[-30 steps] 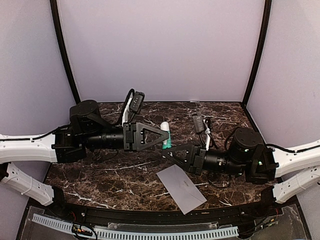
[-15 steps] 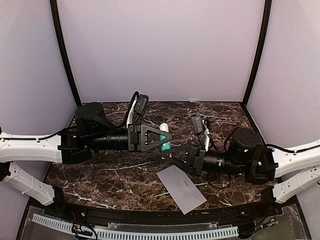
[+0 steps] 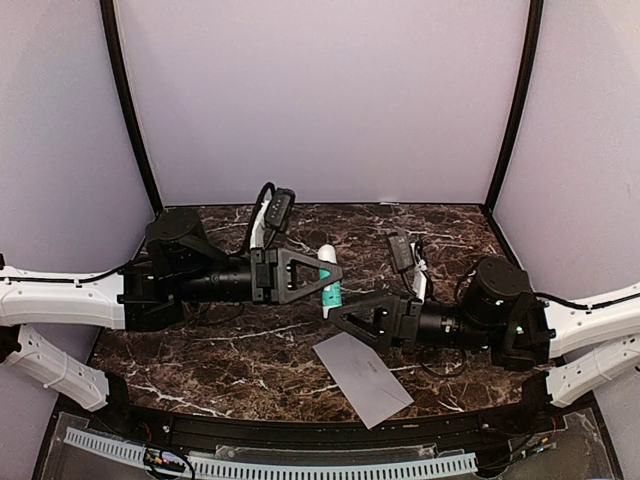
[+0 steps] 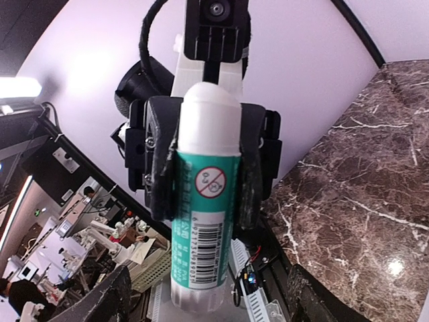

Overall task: Place the letter into the envelope and seal it
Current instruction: Screw the solid glue.

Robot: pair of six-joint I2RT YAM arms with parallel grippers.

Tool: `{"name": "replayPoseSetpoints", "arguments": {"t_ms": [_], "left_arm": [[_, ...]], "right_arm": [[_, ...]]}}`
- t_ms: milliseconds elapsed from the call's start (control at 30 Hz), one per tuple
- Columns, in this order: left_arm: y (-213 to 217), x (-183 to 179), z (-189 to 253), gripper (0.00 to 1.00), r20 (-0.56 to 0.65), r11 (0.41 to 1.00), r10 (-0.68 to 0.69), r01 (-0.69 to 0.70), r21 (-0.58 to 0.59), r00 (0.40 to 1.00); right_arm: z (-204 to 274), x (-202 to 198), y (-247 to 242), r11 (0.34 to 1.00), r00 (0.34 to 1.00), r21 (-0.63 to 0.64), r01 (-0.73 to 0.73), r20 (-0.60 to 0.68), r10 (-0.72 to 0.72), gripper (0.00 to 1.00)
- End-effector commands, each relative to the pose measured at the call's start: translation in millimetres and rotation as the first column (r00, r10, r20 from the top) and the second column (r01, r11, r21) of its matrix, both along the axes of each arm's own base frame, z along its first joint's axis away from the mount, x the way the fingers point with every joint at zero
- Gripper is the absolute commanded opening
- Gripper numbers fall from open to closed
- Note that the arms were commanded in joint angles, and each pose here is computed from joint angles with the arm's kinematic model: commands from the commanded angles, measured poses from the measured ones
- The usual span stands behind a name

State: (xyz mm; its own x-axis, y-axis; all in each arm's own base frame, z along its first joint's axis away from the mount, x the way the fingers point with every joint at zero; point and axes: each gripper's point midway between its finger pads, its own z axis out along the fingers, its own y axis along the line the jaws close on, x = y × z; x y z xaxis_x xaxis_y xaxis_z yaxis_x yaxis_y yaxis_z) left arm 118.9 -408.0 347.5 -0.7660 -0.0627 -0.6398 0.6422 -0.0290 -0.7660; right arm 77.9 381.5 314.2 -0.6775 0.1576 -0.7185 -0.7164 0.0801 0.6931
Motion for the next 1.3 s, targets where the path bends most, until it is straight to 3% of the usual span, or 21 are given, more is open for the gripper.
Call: {"name": "replayPoseSetpoints", "arguments": {"t_ms": [0, 133, 400, 700, 1000, 1267], "left_arm": [[9.4, -19.6, 35.4, 0.00, 0.072, 0.988, -0.074, 0.082, -0.129, 0.995], [11.1, -26.0, 42.6, 0.00, 0.094, 0.981, -0.105, 0.119, -0.154, 0.990], [17.0, -33.8, 52.8, 0.00, 0.110, 0.970, -0.134, 0.153, -0.191, 0.985], [20.6, -37.0, 58.4, 0.00, 0.117, 0.965, -0.143, 0.165, -0.204, 0.983], [21.8, -38.1, 55.8, 0.00, 0.111, 0.964, -0.149, 0.169, -0.204, 0.983], [21.4, -38.4, 55.4, 0.00, 0.106, 0.963, -0.152, 0.171, -0.208, 0.983]], "right_arm": [[28.6, -27.7, 7.8, 0.974, 0.981, 0.119, -0.192, 0.046, 0.188, 0.75], [40.4, -36.4, 14.7, 0.952, 0.966, 0.166, -0.256, 0.068, 0.248, 0.64], [51.1, -33.7, 11.1, 0.947, 0.971, 0.217, -0.238, 0.077, 0.226, 0.48], [59.8, -33.5, 8.1, 0.942, 0.972, 0.242, -0.232, 0.088, 0.217, 0.35], [64.0, -33.6, 11.0, 0.939, 0.971, 0.250, -0.237, 0.095, 0.220, 0.30], [65.8, -33.3, 12.3, 0.940, 0.970, 0.246, -0.238, 0.104, 0.218, 0.12]]}}
